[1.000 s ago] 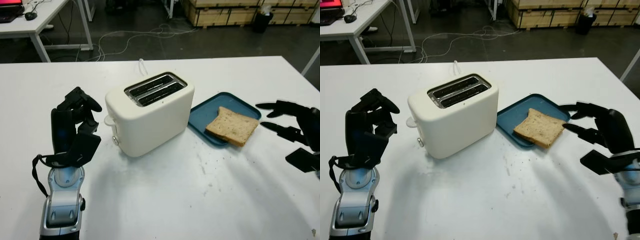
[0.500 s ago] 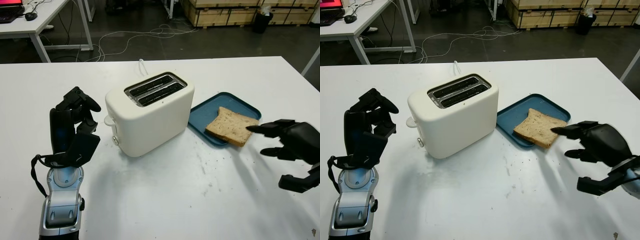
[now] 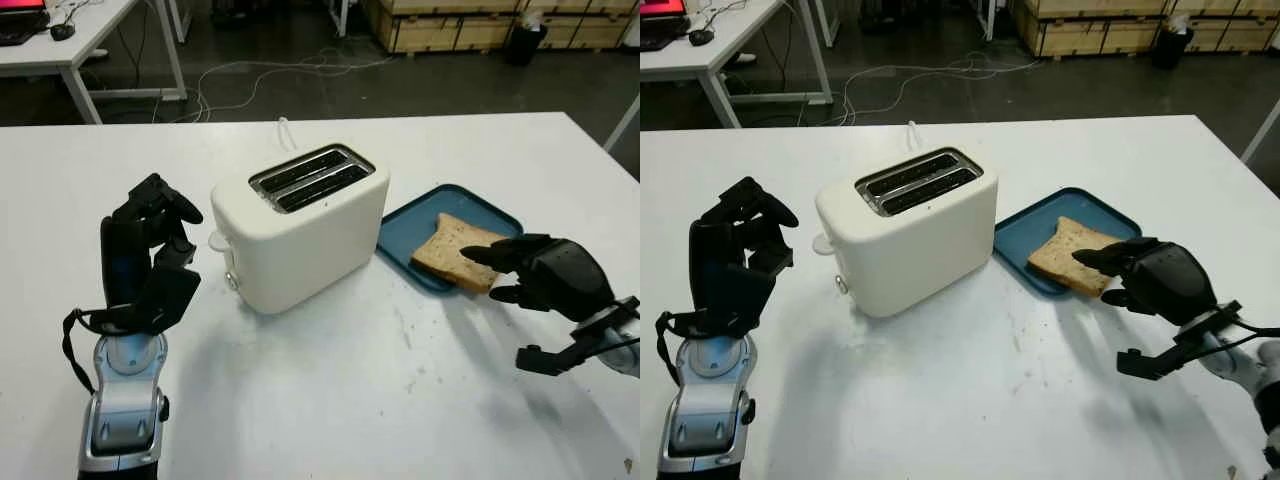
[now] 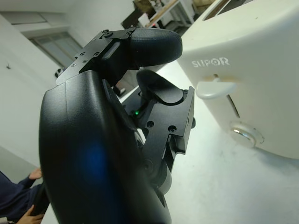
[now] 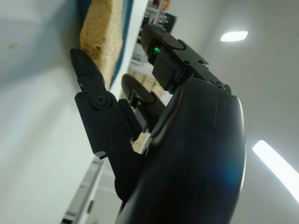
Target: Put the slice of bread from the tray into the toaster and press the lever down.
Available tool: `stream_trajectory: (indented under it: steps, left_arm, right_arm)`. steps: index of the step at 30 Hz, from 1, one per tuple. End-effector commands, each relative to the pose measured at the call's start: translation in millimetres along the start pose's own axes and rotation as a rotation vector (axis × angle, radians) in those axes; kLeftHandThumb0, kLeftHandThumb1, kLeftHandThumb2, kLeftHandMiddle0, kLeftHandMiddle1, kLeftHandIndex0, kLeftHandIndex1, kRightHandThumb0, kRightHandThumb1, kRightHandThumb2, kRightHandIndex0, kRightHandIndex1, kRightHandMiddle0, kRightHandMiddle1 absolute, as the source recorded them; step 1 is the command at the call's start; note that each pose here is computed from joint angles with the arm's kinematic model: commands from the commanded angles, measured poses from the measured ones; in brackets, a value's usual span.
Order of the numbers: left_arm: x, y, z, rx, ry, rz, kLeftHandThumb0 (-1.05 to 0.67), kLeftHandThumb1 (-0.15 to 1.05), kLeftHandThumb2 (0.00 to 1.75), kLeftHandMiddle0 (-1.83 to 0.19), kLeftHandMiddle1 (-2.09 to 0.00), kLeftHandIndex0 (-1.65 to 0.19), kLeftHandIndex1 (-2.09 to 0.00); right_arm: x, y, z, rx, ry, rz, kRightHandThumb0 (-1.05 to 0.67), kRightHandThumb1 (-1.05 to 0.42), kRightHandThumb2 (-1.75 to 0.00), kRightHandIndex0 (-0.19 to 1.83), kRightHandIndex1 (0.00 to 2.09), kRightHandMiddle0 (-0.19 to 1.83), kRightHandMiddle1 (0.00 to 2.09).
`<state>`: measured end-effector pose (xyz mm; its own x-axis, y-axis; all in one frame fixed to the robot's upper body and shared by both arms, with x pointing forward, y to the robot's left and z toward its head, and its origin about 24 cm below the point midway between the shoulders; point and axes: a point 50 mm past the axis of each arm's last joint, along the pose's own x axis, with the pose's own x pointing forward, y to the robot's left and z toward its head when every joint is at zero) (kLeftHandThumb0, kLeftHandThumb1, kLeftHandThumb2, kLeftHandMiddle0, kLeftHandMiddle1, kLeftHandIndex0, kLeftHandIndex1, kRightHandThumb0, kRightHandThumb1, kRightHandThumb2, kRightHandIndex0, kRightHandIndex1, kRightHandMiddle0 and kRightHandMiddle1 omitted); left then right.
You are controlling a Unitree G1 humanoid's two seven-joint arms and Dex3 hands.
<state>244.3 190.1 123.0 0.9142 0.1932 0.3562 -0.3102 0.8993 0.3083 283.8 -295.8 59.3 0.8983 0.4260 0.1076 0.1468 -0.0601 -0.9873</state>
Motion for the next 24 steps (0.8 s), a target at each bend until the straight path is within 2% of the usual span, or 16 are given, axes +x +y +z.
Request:
stream_trajectory:
  steps: [1, 7, 16, 22, 24]
  left_arm:
    - [1.4, -0.4, 1.9, -0.013, -0.016, -0.008, -0.06, 0.91, 1.00, -1.07, -1.75, -0.68, -1.75]
    - [1.7, -0.8, 2.7, -0.013, -0.014, -0.004, -0.05, 0.89, 1.05, -1.08, -1.75, -0.69, -1.75]
    - [1.4, 0.5, 3.2, -0.011, -0.017, -0.005, -0.05, 0.89, 1.05, -1.07, -1.75, -0.69, -1.75]
    - [1.7, -0.1, 4.2, -0.010, -0.022, -0.003, -0.05, 0.90, 1.05, -1.08, -1.75, -0.70, -1.75]
    - [1.8, -0.2, 4.0, -0.013, -0.024, -0.001, -0.05, 0.89, 1.05, -1.09, -1.75, -0.71, -1.75]
  right_arm:
    - [7.4, 0.5, 1.5, -0.034, -0.008, -0.024, -0.25, -0.80, -0.01, 0.89, 0.09, 0.77, 0.03]
    - [14.0, 3.7, 2.0, -0.109, -0.033, -0.030, -0.24, -0.77, 0.00, 0.95, 0.10, 0.82, 0.04]
    - [17.5, 6.9, -0.8, -0.212, -0.053, 0.032, -0.18, -0.78, 0.00, 0.99, 0.09, 0.86, 0.03]
    - [17.5, 9.4, -0.2, -0.259, -0.059, 0.053, -0.25, -0.80, -0.01, 1.11, 0.11, 0.99, 0.06]
    - [17.5, 9.6, 0.5, -0.259, -0.058, 0.042, -0.26, -0.83, -0.02, 1.23, 0.18, 1.10, 0.09]
